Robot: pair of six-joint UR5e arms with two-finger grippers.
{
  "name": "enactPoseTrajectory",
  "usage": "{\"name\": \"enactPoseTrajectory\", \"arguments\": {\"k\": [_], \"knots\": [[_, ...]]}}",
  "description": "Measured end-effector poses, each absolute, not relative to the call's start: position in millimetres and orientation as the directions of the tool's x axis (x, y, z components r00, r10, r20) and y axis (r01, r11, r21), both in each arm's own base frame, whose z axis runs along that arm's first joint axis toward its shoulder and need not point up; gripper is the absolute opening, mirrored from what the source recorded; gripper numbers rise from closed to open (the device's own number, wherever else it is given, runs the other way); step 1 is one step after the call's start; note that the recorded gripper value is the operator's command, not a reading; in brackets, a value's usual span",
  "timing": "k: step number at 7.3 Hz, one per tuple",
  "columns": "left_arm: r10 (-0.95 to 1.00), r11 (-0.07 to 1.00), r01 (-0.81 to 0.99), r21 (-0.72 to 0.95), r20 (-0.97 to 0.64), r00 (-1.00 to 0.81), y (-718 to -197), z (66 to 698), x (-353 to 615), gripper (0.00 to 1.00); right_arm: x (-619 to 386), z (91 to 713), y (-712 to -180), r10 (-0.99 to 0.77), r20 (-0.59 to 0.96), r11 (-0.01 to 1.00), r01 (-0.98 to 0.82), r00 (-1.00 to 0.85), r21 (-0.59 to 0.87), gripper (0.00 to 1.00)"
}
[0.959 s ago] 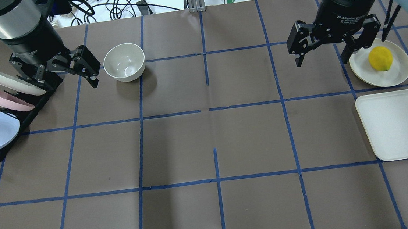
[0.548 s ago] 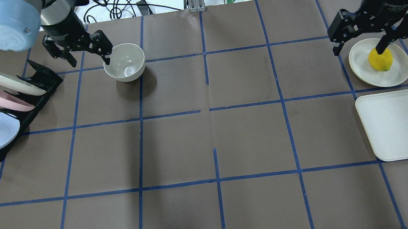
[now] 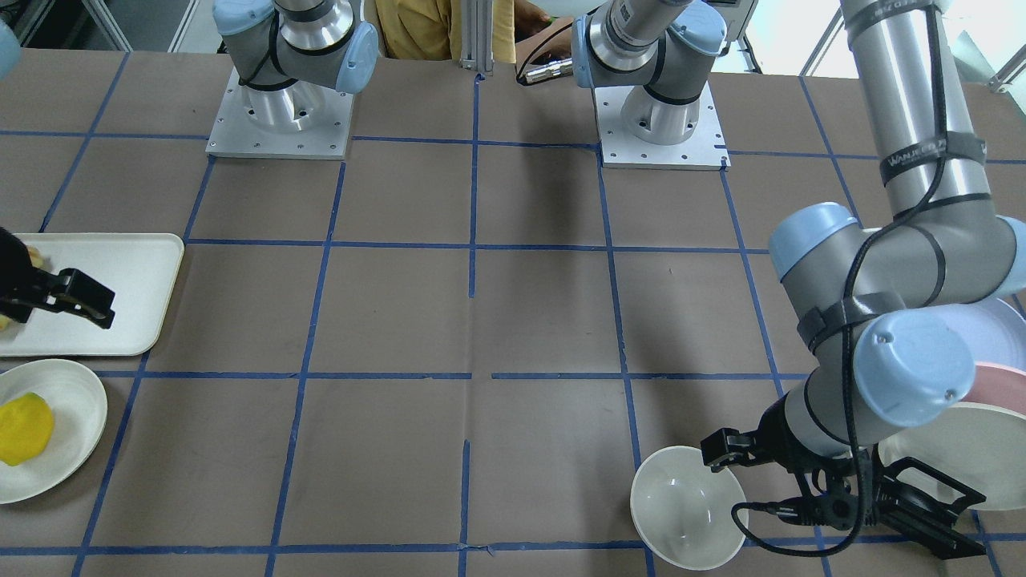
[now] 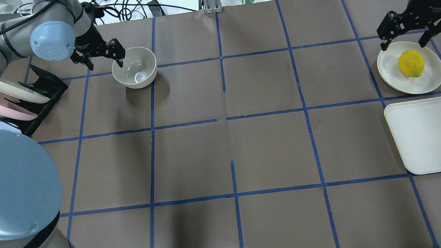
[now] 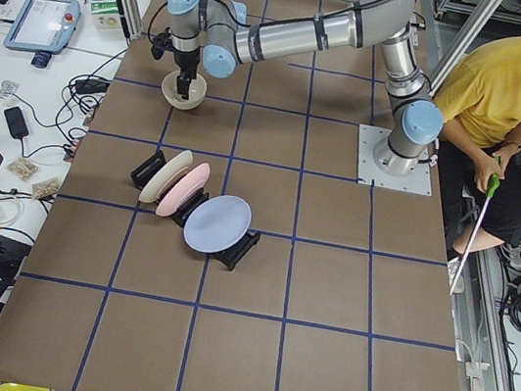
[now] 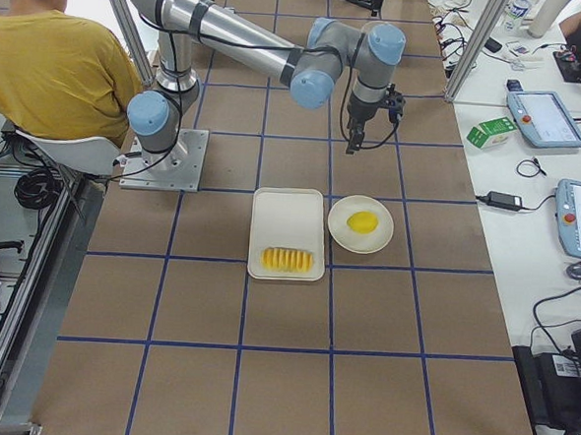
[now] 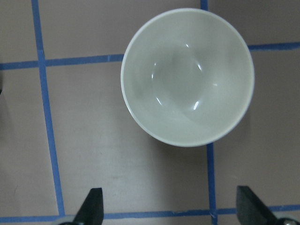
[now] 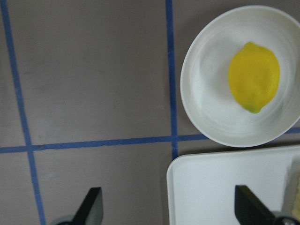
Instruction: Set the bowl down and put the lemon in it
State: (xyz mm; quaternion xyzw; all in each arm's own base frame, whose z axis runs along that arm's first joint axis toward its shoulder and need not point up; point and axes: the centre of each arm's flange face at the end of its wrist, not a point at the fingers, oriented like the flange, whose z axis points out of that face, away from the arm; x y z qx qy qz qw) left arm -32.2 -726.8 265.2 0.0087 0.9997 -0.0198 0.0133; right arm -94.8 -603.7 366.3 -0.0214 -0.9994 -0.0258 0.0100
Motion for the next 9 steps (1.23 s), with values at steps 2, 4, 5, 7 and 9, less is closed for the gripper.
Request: {"name": "enactPoseTrajectory", "arguments": {"k": [2,4,5,7,9], "knots": [[0.013,0.999,0.014,-0.052,-0.016,-1.000,-741.5,215.7,-28.7,0.71,-159.3,315.7,-623.1,-0.033,0.028,0.999,-0.032,-0.999,0.024,1.00],[0.020,0.998,0.017,-0.052,0.054,-0.998,-745.9,196.9,-34.0,0.04,-193.1,273.8,-637.2,-0.093,0.037,0.996,-0.093,-0.995,0.010,1.00],[0.019,0.999,0.016,-0.052,0.068,-0.997,-747.0,195.0,-32.7,0.00,-199.6,257.9,-643.5,-0.101,0.050,0.995,-0.102,-0.994,-0.005,1.00],[0.014,0.998,0.010,-0.057,0.069,-0.998,-748.6,200.6,-27.4,0.00,-205.3,232.4,-651.7,-0.108,0.057,0.994,-0.108,-0.993,-0.011,1.00],[0.012,0.998,0.007,-0.067,0.067,-0.998,-748.6,210.1,-26.3,0.00,-206.6,218.8,-652.8,-0.107,0.055,0.994,-0.107,-0.993,-0.007,1.00]]}}
